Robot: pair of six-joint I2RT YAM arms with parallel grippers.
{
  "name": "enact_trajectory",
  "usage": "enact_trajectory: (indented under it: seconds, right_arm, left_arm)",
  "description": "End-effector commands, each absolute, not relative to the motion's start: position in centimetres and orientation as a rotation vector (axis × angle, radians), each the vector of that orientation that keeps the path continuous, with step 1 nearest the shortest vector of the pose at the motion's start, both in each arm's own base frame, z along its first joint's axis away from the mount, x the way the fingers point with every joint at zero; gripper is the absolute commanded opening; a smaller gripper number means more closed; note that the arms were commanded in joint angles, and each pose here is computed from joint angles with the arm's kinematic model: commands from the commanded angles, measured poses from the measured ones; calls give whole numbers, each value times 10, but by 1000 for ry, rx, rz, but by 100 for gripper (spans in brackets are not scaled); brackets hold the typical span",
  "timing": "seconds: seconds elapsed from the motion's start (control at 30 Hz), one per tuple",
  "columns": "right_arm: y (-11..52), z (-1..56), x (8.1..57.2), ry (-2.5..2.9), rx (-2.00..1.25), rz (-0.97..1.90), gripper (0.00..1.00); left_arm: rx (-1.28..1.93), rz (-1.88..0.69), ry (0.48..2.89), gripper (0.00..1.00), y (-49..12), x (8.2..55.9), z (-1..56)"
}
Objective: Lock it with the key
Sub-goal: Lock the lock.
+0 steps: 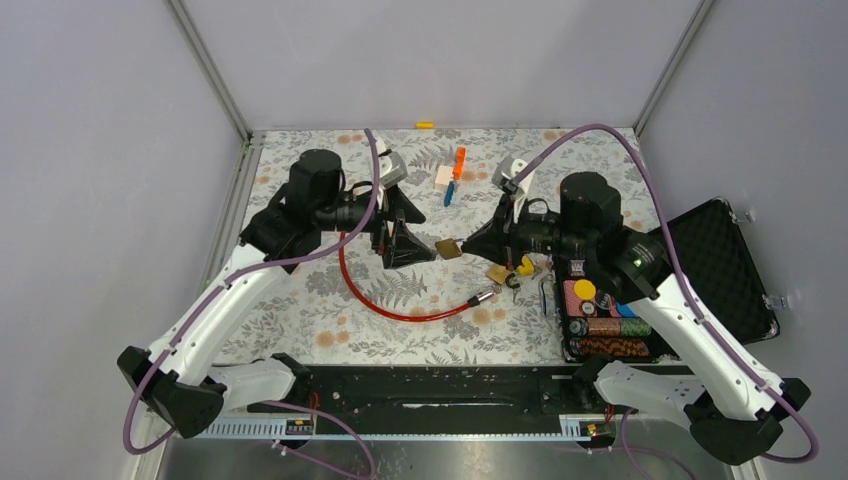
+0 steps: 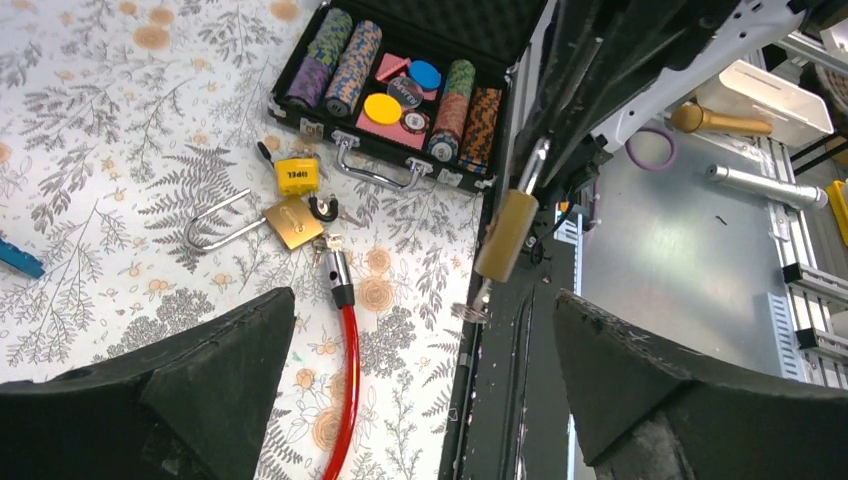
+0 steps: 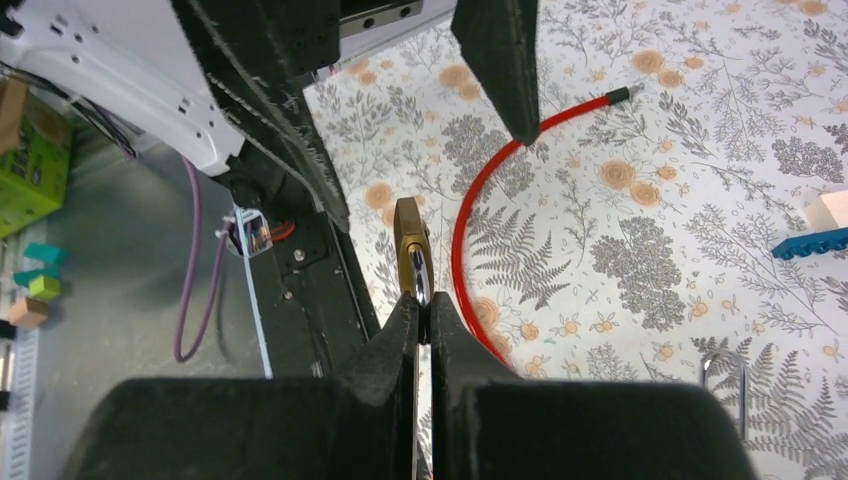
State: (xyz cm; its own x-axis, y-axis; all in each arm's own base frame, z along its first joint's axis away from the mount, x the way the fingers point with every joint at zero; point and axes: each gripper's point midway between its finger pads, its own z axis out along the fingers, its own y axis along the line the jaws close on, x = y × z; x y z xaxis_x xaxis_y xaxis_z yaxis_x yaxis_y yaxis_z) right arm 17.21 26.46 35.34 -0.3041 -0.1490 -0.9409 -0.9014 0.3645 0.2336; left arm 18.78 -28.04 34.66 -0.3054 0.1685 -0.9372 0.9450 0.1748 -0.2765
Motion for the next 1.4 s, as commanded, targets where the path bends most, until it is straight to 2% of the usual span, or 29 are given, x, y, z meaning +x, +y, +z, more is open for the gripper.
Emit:
enact_trajectory:
  seconds: [0.0, 0.3, 0.5, 0.57, 0.6, 0.63, 0.77, 0.87, 1.17, 1.37]
  right_arm:
    - [266, 361, 167, 1631, -1100, 997, 0]
    - [276, 346, 173, 1695, -1198, 1010, 0]
    - [280, 341, 177, 1710, -1213, 1013, 0]
    - [282, 344, 178, 1701, -1214, 1020, 0]
    - [284, 347, 178, 1692, -1217, 1027, 0]
    - [285, 348, 178, 1686, -1220, 1035, 0]
    - [290, 355, 175, 1664, -1232, 1074, 0]
    - [291, 355, 173, 1656, -1244, 1089, 0]
    - [292, 356, 170, 1646, -1254, 1109, 0]
    - [298, 356, 171, 1642, -1258, 1147, 0]
  left_arm:
    - [1137, -1172, 1610, 99, -281, 192, 353]
    - [1166, -1111, 1671, 99, -285, 211, 336]
    - [1221, -1189, 1675, 98, -294, 208, 327]
    - [1244, -1227, 1668, 94, -297, 204, 325]
    - [1259, -1244, 1660, 90, -298, 201, 324]
    - [1283, -1275, 1642, 81, -299, 196, 324]
    - [1334, -1332, 1574, 66, -299, 182, 331]
    - [1334, -1328, 1547, 62, -299, 181, 338]
    - [1348, -1293, 1524, 62, -296, 179, 342]
    - [1346, -1299, 1522, 55, -296, 178, 344]
